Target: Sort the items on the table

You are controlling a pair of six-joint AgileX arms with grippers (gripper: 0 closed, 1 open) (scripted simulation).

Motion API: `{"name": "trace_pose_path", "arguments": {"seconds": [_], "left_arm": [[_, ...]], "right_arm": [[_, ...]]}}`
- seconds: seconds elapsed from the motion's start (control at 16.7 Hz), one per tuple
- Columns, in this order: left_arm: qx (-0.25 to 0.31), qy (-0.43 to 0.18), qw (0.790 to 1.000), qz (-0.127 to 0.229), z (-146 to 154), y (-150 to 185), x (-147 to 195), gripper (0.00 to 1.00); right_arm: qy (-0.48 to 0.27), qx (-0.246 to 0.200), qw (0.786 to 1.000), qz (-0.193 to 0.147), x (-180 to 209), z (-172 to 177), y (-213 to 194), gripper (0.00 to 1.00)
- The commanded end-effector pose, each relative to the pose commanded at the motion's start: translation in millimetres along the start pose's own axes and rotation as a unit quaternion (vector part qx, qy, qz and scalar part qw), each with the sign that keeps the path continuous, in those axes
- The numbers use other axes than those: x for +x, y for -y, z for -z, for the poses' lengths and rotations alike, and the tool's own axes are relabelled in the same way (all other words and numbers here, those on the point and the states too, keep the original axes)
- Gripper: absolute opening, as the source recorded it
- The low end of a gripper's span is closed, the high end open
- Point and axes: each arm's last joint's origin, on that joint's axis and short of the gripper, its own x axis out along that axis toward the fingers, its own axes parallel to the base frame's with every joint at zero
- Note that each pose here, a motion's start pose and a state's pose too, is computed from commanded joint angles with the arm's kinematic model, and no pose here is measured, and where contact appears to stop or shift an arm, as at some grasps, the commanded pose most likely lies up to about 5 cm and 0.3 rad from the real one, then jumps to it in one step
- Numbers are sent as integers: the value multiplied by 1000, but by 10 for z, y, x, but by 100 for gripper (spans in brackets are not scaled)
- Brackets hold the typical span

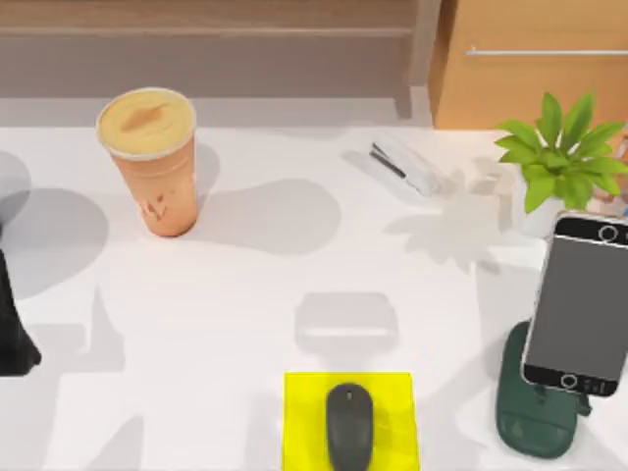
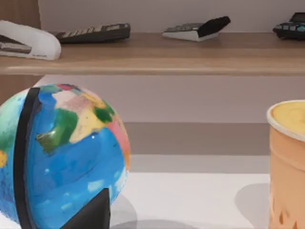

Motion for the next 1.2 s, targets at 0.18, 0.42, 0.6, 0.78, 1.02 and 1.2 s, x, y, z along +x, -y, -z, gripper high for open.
{"name": "trace_pose_path", "arguments": {"seconds": [0.18,0.42,0.6,0.78,1.02,1.2], "left_arm": [[-2,-4,1000,8,-30,21,30,100],[-3,-25,999,25,-90,90,163,100],[-1,-52,998,38,-102,179,341,100],[4,-82,995,49,-52,310,570,100],[16,-116,991,58,131,545,904,100],[23,-126,990,58,332,738,1138,100]], "right_arm": [[0,0,1000,0,0,0,0,100],[0,0,1000,0,0,0,0,100],[0,0,1000,0,0,0,0,100],[0,0,1000,0,0,0,0,100],[0,0,1000,0,0,0,0,100],[0,0,1000,0,0,0,0,100]]}}
